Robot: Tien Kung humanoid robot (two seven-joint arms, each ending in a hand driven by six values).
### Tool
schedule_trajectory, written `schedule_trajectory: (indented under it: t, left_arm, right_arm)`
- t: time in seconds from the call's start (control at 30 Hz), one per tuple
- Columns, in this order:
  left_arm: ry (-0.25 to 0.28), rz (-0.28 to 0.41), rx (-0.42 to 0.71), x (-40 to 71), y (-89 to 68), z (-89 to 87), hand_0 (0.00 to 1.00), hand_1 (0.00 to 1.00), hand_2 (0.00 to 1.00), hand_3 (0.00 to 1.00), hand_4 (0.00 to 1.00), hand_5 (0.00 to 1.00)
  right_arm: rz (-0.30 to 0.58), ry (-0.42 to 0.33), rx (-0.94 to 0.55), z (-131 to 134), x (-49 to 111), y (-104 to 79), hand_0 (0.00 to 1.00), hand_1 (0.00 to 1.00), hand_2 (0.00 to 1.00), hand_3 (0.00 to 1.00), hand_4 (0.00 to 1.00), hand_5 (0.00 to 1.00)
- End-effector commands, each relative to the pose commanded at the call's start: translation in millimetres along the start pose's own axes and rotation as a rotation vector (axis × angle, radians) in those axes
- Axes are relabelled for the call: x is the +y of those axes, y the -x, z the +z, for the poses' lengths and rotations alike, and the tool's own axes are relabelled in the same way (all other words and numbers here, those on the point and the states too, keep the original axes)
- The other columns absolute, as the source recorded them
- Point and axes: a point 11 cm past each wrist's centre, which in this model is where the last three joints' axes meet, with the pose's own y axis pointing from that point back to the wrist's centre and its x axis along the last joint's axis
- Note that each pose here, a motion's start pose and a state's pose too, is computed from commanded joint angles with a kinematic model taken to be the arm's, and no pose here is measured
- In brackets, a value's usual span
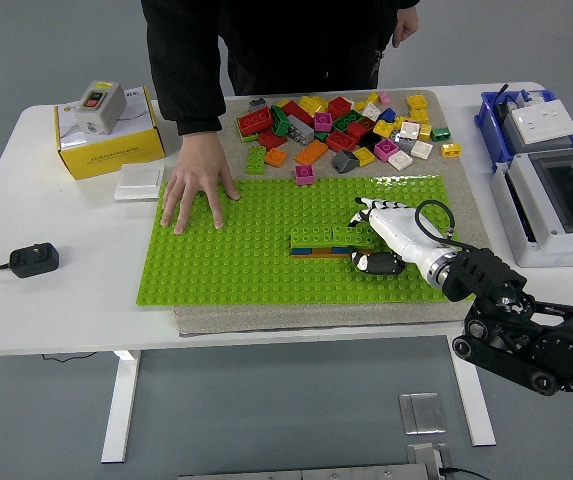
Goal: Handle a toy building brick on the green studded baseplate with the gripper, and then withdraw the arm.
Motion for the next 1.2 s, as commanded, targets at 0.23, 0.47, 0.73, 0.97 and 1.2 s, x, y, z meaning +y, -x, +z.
schedule_trajectory:
  t: [0.23,0.47,0.73,0.97,1.2]
  left_arm:
    - [-0.001,-0.002,-0.004,0.0,0.8,-0.4,0.651,0.646,0.506,0.604,0.182,0.783]
    - [-0.001,-0.003,-0.006,0.0,0.9,-0.3,0.65,0.645,0.504,0.602,0.181,0.783]
    - [0.0,0.002,-0.01,0.0,0.6,-0.1,0.649,0.644,0.491,0.59,0.175,0.782]
    - [0.001,0.002,-0.01,0.0,0.5,0.0,0.649,0.643,0.487,0.587,0.174,0.782]
    - [0.002,0.003,-0.009,0.0,0.4,0.6,0.649,0.642,0.486,0.586,0.171,0.781]
  right_arm:
    - [-0.002,0.0,0.001,-0.3,0.2,1.0,0.942,0.983,0.998,0.716,0.574,0.42]
    - [-0.001,-0.001,0.002,-0.5,0.2,0.6,0.942,0.983,0.998,0.716,0.575,0.42]
    - [-0.002,0.0,0.002,-0.5,0.2,0.7,0.944,0.985,0.998,0.713,0.577,0.423]
    - [0.001,-0.002,0.001,-0.8,0.1,0.1,0.945,0.986,0.998,0.727,0.582,0.428]
    - [0.005,-0.002,-0.001,-0.6,0.0,-1.5,0.944,0.985,0.998,0.732,0.583,0.43]
